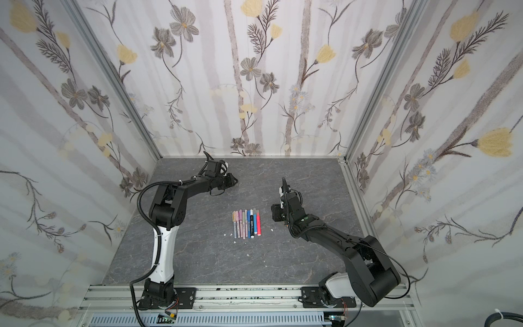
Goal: Remove pen caps from pens
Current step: Place the pen at the middle-right of the table, then pick up the pen from the center of the table.
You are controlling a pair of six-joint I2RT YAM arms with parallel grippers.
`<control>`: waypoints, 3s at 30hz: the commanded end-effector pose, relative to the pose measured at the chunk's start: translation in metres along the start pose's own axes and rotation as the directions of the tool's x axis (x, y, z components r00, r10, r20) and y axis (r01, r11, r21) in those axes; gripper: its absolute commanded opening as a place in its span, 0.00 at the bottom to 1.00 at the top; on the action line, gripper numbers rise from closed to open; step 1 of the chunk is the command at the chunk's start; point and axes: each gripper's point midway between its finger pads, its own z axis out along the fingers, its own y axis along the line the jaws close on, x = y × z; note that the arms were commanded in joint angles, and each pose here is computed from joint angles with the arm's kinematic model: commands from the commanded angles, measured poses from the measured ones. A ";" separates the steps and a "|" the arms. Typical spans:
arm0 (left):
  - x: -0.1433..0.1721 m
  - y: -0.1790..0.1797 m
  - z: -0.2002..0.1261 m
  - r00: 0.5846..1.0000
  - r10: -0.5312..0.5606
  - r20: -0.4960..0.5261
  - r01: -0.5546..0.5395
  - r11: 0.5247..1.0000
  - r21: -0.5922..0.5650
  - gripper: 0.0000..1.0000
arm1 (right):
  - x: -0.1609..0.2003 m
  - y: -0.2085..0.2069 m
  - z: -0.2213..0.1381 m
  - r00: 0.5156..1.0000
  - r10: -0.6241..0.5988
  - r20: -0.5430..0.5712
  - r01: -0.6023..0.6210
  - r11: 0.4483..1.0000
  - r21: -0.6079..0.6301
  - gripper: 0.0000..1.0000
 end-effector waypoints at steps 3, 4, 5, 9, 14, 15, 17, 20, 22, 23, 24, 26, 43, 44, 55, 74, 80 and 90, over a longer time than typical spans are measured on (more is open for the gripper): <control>0.015 0.017 0.004 0.999 -0.023 -0.046 0.020 0.998 -0.063 0.28 | 0.011 0.029 0.012 0.999 0.023 -0.050 -0.026 0.997 -0.073 0.53; 0.015 0.016 0.003 0.999 -0.022 -0.044 0.019 0.998 -0.064 0.29 | 0.017 0.033 0.017 0.998 0.018 -0.068 -0.023 0.997 -0.074 0.53; 0.014 0.016 0.002 0.999 -0.022 -0.043 0.020 0.998 -0.066 0.30 | 0.014 0.040 0.022 0.997 0.014 -0.070 -0.019 0.997 -0.078 0.52; 0.010 0.014 -0.011 1.000 -0.018 -0.017 0.017 0.997 -0.073 0.34 | 0.023 0.058 0.035 0.994 -0.017 -0.109 0.009 0.997 -0.074 0.51; 0.001 0.004 -0.044 0.999 -0.013 0.047 0.016 0.998 -0.060 0.40 | 0.045 0.057 0.058 0.982 -0.035 -0.185 0.033 0.999 -0.011 0.50; 0.000 0.003 -0.050 0.998 -0.012 0.057 0.015 0.998 -0.058 0.40 | 0.048 0.056 0.059 0.981 -0.030 -0.191 0.030 1.000 -0.002 0.50; -0.003 -0.005 -0.067 0.996 -0.003 0.085 0.007 0.999 -0.043 0.43 | 0.050 0.053 0.060 0.981 -0.024 -0.193 0.027 1.000 0.011 0.49; -0.006 -0.016 -0.090 0.992 0.006 0.125 -0.004 1.000 -0.017 0.47 | 0.054 0.051 0.059 0.980 -0.021 -0.199 0.024 1.000 0.013 0.48; -0.003 -0.025 -0.104 0.990 0.016 0.140 -0.018 1.000 0.010 0.52 | 0.056 0.050 0.058 0.979 -0.017 -0.201 0.020 1.000 0.013 0.47; -0.004 -0.029 -0.113 0.987 0.022 0.160 -0.027 0.999 0.026 0.56 | 0.058 0.049 0.058 0.979 -0.018 -0.205 0.021 1.000 0.014 0.46; -0.004 -0.036 -0.121 0.983 0.025 0.180 -0.034 0.998 0.045 0.62 | 0.060 0.049 0.058 0.978 -0.017 -0.209 0.021 1.000 0.013 0.46; -0.006 -0.044 -0.142 0.970 0.032 0.242 -0.052 0.995 0.079 0.82 | 0.064 0.048 0.058 0.975 -0.020 -0.219 0.023 1.000 0.015 0.44; 0.003 -0.064 -0.197 0.926 -0.056 0.372 -0.036 0.971 0.235 1.00 | 0.095 0.036 0.065 0.954 -0.032 -0.298 0.051 0.997 0.057 0.35; 0.005 -0.064 -0.196 0.928 -0.066 0.366 -0.027 0.969 0.245 1.00 | 0.098 0.035 0.066 0.952 -0.034 -0.306 0.055 0.997 0.061 0.34; 0.010 -0.057 -0.203 0.931 -0.068 0.360 -0.002 0.982 0.191 0.91 | 0.122 0.017 0.058 0.926 -0.047 -0.374 0.091 0.991 0.103 0.30; 0.011 -0.060 -0.209 0.940 0.021 0.339 -0.064 0.991 0.116 0.90 | 0.128 0.002 0.045 0.898 -0.114 -0.425 0.227 0.947 0.227 0.22; 0.016 -0.070 -0.207 0.949 0.048 0.311 -0.092 0.988 0.127 0.89 | 0.131 0.006 0.046 0.897 -0.114 -0.427 0.219 0.954 0.204 0.12; 0.058 -0.115 -0.189 0.981 0.106 0.164 -0.148 0.952 0.270 0.88 | 0.054 0.029 0.010 0.976 -0.092 -0.199 0.099 0.995 0.026 0.06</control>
